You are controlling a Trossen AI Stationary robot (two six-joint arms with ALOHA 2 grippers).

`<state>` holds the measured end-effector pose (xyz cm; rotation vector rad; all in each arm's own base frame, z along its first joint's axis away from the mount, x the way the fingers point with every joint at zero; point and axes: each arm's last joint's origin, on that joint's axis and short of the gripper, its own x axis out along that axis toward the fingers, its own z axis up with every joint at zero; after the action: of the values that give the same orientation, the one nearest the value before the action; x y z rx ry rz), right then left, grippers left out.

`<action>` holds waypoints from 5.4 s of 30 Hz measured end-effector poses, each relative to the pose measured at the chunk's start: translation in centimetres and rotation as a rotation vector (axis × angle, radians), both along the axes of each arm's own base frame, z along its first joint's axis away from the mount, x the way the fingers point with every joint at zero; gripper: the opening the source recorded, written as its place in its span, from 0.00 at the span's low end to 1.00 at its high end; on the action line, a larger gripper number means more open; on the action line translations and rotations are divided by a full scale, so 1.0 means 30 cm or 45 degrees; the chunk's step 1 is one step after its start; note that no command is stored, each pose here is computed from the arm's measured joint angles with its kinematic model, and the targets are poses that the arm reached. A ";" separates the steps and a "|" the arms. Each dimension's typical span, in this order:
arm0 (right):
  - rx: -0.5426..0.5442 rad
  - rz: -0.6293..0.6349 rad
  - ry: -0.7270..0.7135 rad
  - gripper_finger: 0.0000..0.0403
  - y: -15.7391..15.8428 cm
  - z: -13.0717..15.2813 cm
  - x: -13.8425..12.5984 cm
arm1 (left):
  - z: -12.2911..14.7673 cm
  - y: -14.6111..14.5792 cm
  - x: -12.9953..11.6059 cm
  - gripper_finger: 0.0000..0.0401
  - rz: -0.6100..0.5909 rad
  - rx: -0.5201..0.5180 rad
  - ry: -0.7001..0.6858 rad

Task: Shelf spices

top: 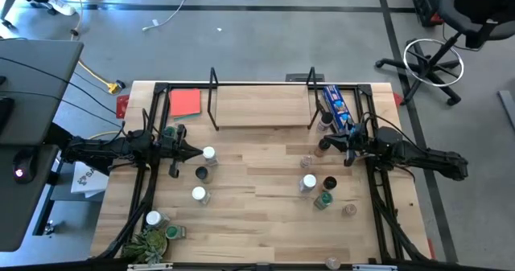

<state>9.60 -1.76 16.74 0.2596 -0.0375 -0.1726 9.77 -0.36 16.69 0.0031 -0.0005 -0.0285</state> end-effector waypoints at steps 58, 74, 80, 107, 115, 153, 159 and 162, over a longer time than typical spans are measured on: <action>0.470 -0.242 0.134 0.00 -0.008 0.590 0.009 | 0.005 0.000 0.000 0.00 0.005 -0.001 -0.022; 0.173 -0.294 0.807 0.00 -0.134 0.869 0.198 | 0.015 0.020 -0.002 0.00 0.262 -0.107 -0.067; 0.306 -0.359 1.257 0.00 -0.222 0.850 0.230 | 0.019 0.028 -0.004 0.00 0.373 -0.114 -0.088; 0.133 0.086 1.754 0.43 -0.377 0.556 0.238 | 0.016 0.030 -0.004 0.00 0.397 -0.113 -0.075; 0.033 0.167 1.791 0.75 -0.380 0.400 0.248 | 0.017 0.030 -0.004 0.00 0.398 -0.117 -0.080; -0.074 0.102 1.745 0.50 -0.382 0.139 0.258 | 0.018 0.030 -0.004 0.00 0.392 -0.248 -0.101; 0.029 -0.003 1.760 0.48 -0.390 0.181 0.263 | 0.018 0.030 -0.004 0.00 0.391 -0.261 -0.102; 0.094 -0.078 1.820 0.48 -0.391 0.249 0.257 | 0.018 0.030 -0.004 0.00 0.391 -0.261 -0.102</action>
<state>17.32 -13.48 24.23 0.1622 1.3813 -0.3882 9.64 0.54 17.23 -0.2007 -0.0831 0.2790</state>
